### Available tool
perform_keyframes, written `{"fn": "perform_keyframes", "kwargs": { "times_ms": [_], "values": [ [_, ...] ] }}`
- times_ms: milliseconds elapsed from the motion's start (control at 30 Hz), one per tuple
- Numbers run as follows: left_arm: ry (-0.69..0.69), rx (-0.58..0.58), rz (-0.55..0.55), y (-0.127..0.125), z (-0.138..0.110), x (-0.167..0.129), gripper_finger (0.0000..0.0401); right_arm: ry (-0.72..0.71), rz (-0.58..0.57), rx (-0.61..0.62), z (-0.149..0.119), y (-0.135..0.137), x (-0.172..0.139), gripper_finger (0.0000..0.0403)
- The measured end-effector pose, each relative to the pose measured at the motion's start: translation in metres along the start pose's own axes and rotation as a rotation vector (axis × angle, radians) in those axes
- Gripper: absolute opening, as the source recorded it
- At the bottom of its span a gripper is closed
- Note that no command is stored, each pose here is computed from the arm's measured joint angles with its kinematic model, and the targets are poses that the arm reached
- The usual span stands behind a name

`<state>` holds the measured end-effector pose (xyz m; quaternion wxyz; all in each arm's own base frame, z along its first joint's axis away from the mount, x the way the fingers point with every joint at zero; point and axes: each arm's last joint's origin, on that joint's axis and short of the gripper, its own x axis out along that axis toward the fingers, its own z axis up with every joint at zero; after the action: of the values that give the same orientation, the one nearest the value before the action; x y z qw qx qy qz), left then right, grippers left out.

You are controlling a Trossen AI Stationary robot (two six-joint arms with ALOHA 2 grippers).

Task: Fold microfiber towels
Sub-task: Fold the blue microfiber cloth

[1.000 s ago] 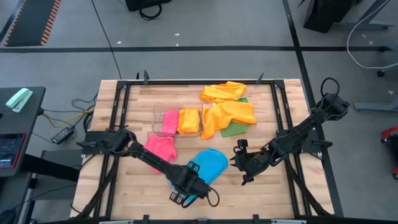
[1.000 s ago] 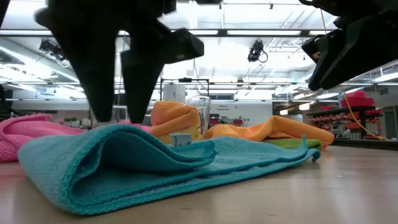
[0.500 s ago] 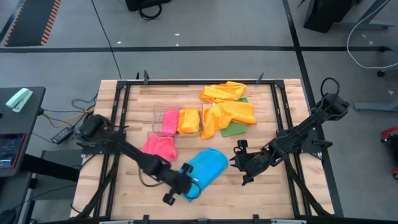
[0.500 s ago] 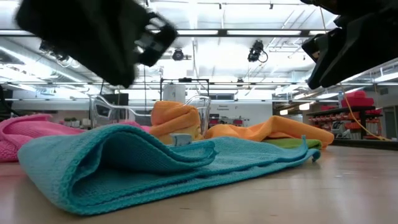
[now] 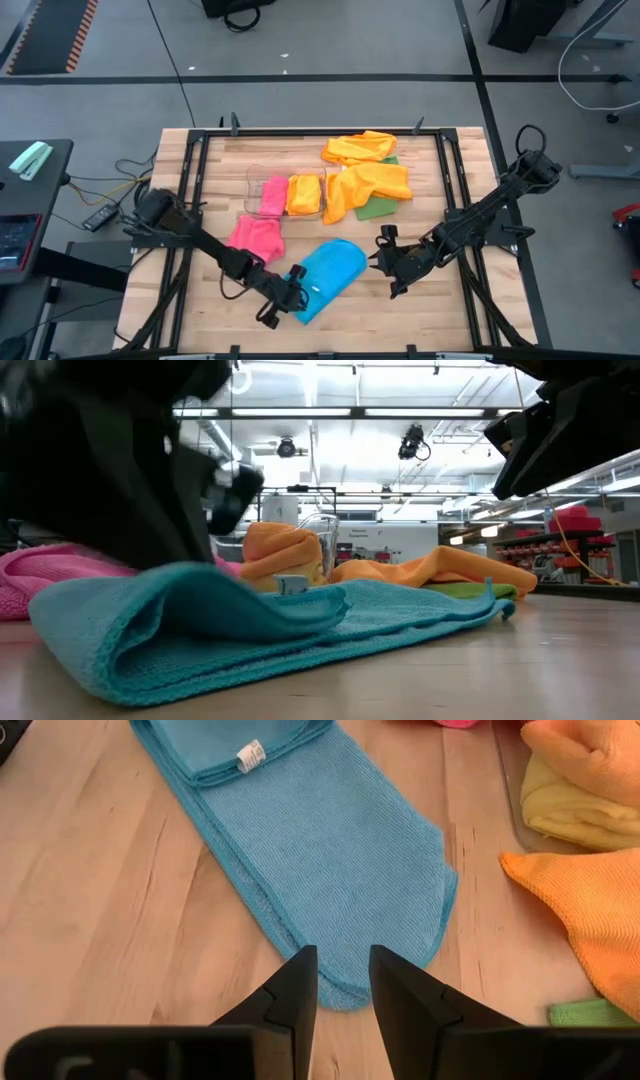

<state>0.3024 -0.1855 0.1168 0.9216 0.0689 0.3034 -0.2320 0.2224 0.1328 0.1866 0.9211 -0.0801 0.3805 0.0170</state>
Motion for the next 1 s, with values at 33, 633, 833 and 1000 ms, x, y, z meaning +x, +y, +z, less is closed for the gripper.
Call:
{"fn": "perform_keyframes", "kwargs": {
  "times_ms": [33,633,833,1000],
  "values": [
    [0.014,-0.005,0.001,0.000,-0.004,0.003,0.0056,0.000,0.000,0.000,0.000,0.000,0.000,0.0104],
    [-0.004,-0.015,-0.005,-0.002,-0.004,0.004,0.0154,-0.007,0.002,0.003,0.001,0.000,0.000,0.0104],
    [-0.045,-0.015,-0.008,-0.002,0.004,0.000,0.0150,-0.009,0.002,0.004,0.001,0.000,0.000,0.0104],
    [-0.033,-0.043,0.000,-0.002,-0.006,0.011,0.0173,-0.011,0.003,0.001,0.001,0.000,0.000,0.0104]
  ]
}}
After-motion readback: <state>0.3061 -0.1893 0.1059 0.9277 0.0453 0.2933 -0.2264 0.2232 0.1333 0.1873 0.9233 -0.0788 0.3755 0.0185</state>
